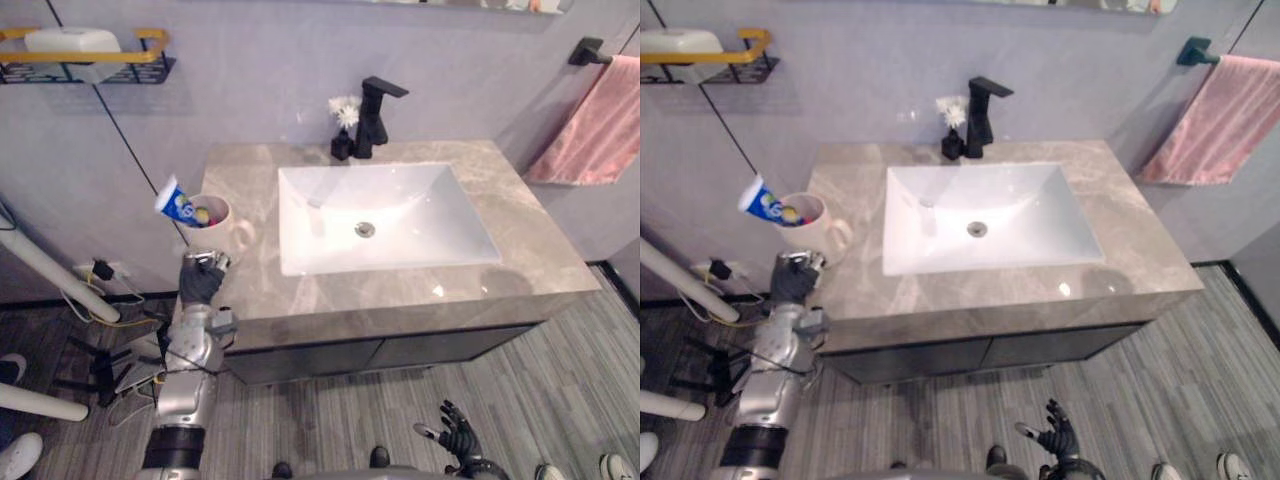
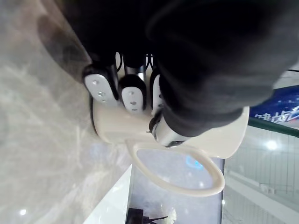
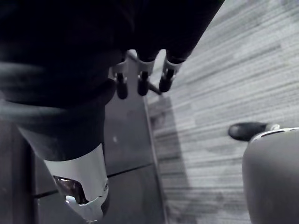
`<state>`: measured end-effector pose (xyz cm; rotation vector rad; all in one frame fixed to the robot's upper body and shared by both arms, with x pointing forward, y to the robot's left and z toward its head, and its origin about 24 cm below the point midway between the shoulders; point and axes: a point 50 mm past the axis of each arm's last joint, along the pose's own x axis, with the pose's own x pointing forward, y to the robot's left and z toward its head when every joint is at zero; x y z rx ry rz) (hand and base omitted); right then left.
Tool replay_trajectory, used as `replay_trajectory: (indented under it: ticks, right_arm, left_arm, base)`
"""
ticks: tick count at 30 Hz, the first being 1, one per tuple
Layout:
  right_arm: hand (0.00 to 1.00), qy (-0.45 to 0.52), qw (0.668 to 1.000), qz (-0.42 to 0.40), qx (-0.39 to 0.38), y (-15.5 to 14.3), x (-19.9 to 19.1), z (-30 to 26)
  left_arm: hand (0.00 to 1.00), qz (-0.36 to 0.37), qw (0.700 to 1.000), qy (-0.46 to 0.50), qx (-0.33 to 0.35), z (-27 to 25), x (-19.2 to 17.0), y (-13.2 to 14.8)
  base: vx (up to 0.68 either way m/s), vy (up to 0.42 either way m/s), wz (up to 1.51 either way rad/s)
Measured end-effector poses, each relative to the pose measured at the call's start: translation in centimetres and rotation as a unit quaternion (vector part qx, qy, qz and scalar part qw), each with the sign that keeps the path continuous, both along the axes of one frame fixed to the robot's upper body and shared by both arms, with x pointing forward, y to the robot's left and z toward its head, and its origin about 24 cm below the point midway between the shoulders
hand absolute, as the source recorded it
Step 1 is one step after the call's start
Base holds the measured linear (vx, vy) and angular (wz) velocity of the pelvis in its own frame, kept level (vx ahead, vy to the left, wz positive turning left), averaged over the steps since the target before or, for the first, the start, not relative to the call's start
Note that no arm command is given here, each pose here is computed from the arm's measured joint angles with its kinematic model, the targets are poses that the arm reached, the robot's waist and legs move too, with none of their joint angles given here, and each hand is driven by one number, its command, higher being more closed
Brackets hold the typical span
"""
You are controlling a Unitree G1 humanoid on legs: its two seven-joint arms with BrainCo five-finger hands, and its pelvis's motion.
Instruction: Organize washtable
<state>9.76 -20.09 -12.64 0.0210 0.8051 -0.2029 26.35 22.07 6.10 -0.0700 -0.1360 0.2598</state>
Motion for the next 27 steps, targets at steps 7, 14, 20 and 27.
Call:
replay_trajectory:
  ticks: [7,14,20,27]
  right_arm:
    - [0.0,0.001,1.0,0.0,-0.001,-0.1,0.0,0.0]
    - [0.0,-0.001,1.0,0.0,-0.002,-0.1,0.0,0.0]
    - [0.0,-0.005,1.0,0.002,-0.004,-0.1,0.2,0.2]
    - [0.0,-0.004,1.0,0.004,-0.005,-0.1,0.2,0.2]
  left_arm:
    - [1.0,-0.001,1.0,-0.001,0.02,0.6,0.8,0.5]
    - [1.0,-0.002,1.0,-0.003,0.024,0.8,1.3,0.4]
    - [1.0,-0.001,0.999,-0.006,0.044,1.6,2.3,1.1]
    - [1.0,0.001,0.998,-0.006,0.059,2.0,2.6,1.7]
  base:
    - [-0.03,-0.018,-0.05]
    - [0.0,0.0,0.0]
    - [-0.03,-0.02,-0.04]
    - [-0.02,-0.017,-0.03]
